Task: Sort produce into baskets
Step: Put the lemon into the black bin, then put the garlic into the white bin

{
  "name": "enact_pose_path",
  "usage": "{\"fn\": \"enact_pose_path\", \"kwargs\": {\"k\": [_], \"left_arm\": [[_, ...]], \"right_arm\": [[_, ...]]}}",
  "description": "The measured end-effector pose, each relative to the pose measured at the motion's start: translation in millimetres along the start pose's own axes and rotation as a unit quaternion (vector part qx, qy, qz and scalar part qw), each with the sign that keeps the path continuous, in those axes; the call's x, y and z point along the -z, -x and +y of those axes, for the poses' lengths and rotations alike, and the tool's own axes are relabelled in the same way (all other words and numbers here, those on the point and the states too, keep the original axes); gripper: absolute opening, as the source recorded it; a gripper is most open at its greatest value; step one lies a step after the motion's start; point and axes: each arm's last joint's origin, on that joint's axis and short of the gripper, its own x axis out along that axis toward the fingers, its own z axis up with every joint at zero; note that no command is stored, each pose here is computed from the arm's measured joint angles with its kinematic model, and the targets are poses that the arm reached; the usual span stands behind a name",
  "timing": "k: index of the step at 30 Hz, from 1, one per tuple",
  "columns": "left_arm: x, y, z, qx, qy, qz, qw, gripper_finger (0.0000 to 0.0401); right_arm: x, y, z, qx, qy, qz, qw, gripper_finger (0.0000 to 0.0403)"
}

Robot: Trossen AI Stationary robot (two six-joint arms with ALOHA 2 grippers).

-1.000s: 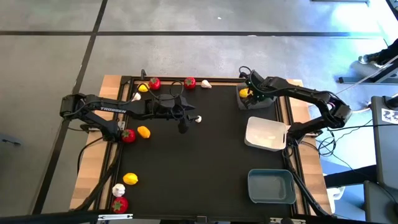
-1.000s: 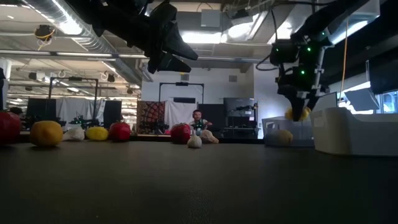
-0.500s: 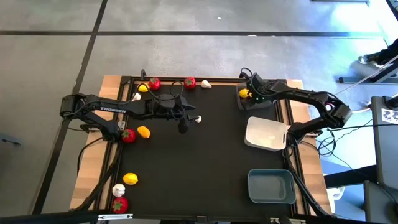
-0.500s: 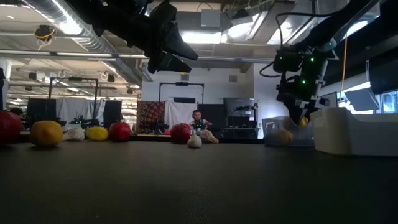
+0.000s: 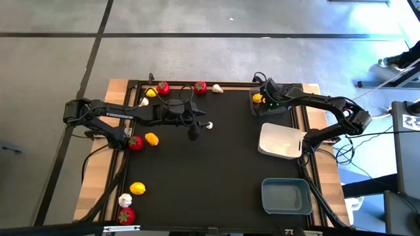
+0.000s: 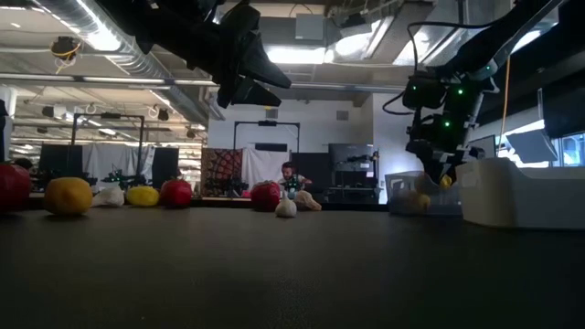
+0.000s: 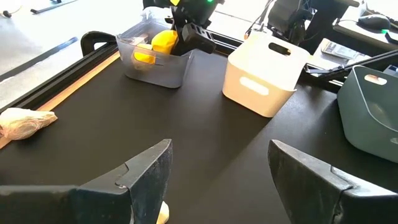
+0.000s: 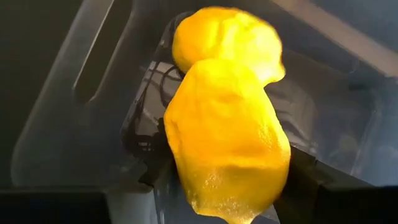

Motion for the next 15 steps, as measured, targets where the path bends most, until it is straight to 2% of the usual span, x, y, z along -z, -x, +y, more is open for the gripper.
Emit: {"fn": "enact_pose_path", "kwargs": {"k": [8,15], "left_arm": [[0.0,0.0,0.0,0.000,-0.002,0.000,1.000,0.0260],[0.0,0.0,-0.1,0.000,-0.017,0.000,1.000,0.0260]], "right_arm": [[0.4,0.0,-0.4,0.006,0.001,0.001,1.000,0.0273],[-0.5,8.9,-1.3,0.002,0.012,-0.018,1.000,0.0291]]}}
